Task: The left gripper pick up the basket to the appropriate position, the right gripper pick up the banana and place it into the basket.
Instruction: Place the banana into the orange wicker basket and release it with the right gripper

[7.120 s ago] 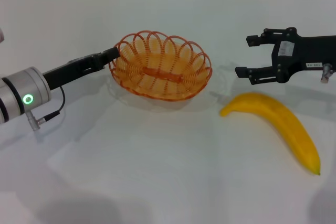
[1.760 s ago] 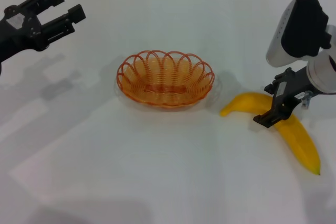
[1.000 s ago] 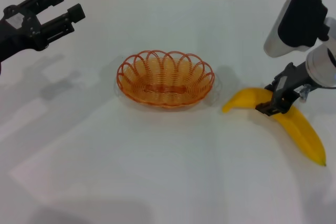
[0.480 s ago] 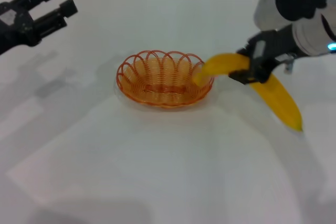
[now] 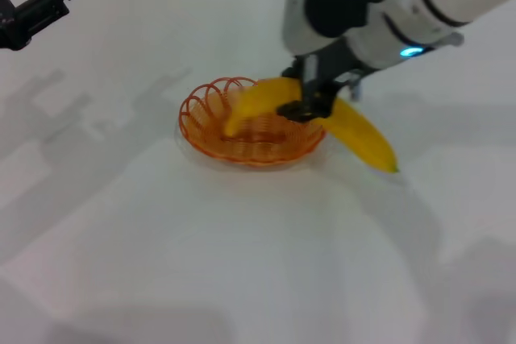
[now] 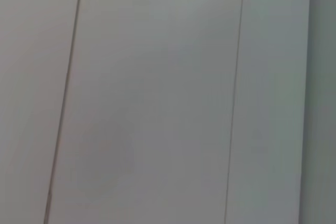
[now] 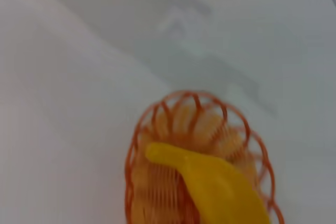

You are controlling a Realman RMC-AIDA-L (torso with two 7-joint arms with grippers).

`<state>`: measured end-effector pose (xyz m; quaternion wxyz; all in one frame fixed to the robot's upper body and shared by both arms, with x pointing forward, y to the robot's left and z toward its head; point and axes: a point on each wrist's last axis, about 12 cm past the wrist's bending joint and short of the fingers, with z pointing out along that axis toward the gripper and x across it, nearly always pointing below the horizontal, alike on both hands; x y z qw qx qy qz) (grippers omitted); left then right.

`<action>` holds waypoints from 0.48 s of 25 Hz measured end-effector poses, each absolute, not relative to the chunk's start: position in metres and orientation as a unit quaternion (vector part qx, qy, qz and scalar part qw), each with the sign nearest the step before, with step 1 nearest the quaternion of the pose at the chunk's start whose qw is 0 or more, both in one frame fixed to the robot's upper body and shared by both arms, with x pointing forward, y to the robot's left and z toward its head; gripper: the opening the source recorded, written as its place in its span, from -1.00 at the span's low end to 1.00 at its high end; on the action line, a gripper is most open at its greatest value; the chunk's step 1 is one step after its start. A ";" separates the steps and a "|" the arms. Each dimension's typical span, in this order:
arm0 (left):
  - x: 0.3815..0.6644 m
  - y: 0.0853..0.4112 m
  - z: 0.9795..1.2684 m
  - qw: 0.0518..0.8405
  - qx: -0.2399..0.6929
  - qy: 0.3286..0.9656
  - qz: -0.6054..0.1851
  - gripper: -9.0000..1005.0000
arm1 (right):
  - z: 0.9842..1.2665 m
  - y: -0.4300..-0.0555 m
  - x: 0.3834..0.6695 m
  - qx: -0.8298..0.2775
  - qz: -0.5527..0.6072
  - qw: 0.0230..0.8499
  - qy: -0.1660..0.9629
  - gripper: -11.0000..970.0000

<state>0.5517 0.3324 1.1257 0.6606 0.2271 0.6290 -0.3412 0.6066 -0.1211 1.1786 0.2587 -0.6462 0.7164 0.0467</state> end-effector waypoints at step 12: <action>0.558 0.321 1.127 0.652 0.242 0.626 -0.352 0.55 | 1.164 -0.072 0.618 -0.675 0.033 0.273 0.684 0.04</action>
